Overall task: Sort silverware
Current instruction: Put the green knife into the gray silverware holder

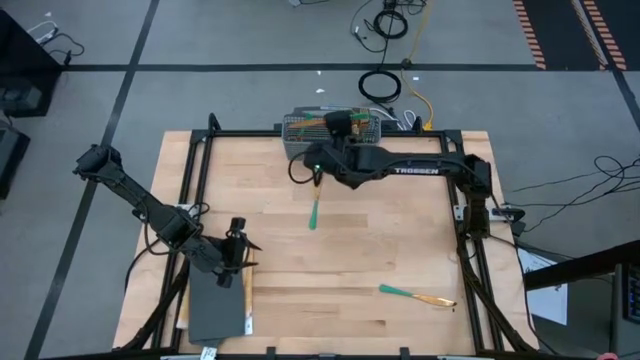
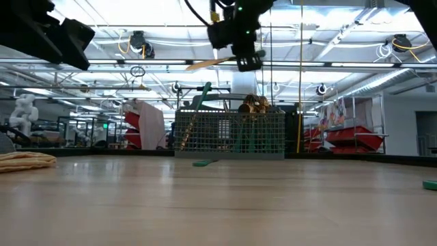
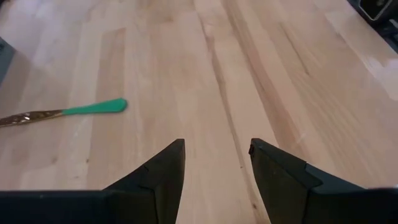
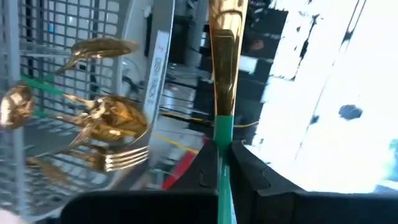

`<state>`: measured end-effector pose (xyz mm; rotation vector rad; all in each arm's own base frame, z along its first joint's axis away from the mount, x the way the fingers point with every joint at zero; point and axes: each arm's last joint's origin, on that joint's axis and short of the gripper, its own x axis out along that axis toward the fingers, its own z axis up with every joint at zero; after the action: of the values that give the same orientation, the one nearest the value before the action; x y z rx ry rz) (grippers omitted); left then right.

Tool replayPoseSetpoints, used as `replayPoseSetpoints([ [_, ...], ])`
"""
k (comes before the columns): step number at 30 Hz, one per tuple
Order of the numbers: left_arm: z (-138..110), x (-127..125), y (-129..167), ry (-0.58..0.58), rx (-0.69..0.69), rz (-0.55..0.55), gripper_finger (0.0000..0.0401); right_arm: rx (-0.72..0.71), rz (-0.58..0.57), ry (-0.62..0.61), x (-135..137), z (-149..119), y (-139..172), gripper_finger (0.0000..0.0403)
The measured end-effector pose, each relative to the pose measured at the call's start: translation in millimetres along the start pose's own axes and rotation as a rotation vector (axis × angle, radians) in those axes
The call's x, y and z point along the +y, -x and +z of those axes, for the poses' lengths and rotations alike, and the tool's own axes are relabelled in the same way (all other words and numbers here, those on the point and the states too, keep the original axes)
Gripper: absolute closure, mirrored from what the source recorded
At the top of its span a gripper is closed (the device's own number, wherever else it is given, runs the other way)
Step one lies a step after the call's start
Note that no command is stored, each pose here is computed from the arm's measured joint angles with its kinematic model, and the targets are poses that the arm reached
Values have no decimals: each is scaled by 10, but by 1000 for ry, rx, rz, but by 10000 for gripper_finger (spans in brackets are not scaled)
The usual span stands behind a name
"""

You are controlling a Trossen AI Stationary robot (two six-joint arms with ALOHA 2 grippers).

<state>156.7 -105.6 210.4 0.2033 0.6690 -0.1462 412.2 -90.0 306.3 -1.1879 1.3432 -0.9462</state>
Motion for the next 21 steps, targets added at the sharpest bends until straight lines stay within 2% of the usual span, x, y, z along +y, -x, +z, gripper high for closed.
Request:
replayPoseSetpoints([
  [7, -6, 9, 0, -3, 3, 26, 212, 18, -54, 217, 93, 246, -105, 402],
  [21, -24, 27, 1, -18, 12, 78, 212, 87, -9, 324, 287, 273, -545, 402],
])
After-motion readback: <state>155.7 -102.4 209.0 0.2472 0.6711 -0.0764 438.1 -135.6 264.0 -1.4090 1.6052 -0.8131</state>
